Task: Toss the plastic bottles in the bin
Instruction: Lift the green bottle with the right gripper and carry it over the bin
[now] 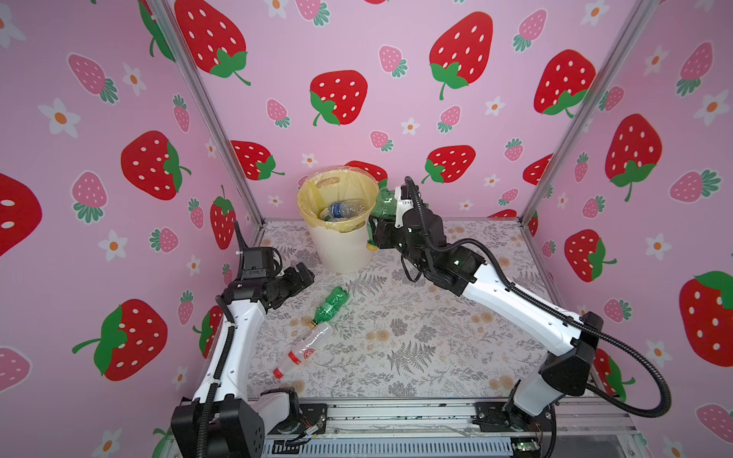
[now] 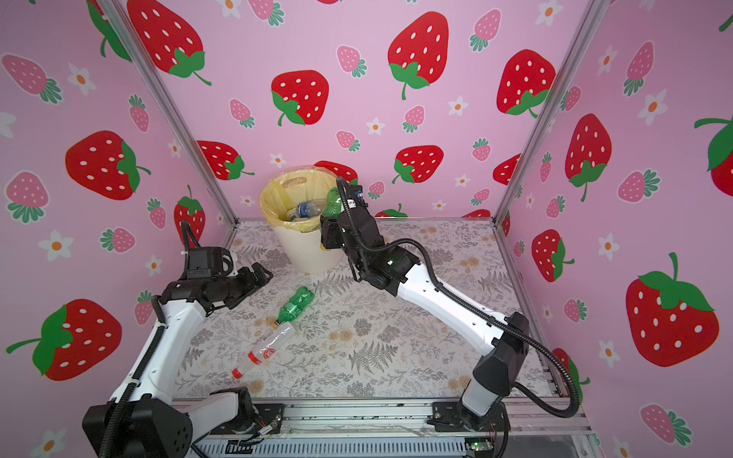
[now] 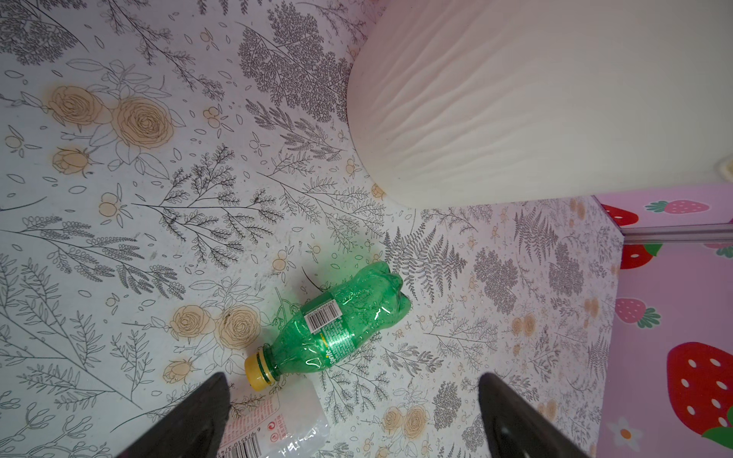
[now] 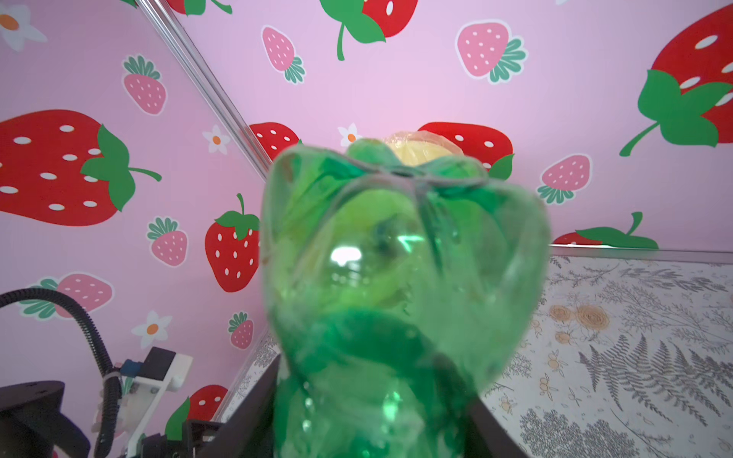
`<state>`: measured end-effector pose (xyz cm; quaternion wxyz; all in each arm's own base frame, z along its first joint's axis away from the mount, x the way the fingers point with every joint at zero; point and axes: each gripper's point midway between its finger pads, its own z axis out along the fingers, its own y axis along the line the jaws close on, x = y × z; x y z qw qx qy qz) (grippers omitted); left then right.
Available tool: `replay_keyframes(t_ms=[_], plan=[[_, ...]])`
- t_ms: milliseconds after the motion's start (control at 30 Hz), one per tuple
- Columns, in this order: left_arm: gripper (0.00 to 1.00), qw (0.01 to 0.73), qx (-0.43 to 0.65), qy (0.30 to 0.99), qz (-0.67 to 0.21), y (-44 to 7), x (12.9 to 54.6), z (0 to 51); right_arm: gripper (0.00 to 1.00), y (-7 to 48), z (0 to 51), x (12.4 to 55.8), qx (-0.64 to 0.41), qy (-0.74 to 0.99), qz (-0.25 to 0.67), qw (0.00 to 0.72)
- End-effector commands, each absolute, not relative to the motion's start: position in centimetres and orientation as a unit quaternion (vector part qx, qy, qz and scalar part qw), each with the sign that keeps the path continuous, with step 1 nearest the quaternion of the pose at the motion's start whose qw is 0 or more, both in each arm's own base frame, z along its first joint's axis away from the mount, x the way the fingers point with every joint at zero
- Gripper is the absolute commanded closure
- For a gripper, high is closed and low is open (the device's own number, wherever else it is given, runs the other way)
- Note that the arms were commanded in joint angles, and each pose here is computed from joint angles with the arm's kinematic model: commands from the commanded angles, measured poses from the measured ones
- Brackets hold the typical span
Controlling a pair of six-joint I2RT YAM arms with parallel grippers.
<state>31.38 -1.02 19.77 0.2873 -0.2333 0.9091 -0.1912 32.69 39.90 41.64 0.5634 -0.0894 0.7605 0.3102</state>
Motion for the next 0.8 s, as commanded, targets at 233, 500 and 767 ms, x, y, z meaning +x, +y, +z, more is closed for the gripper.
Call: replay_keyframes(t_ms=[233,500,767], plan=[[0.01,0.29,-0.237,0.906,-0.196,-0.9,31.2,19.8,0.44,39.8,44.9,33.7,-0.114,0.735,0.289,0.603],[0.01,0.289,-0.238,0.906,-0.198,-1.0,31.3,19.8,0.43,38.0,43.6,32.3,-0.121,0.734,0.29,0.602],[0.01,0.288,-0.238,0.905,-0.201,-1.0,31.3,19.8,0.44,34.1,41.1,29.7,-0.108,0.732,0.304,0.6]])
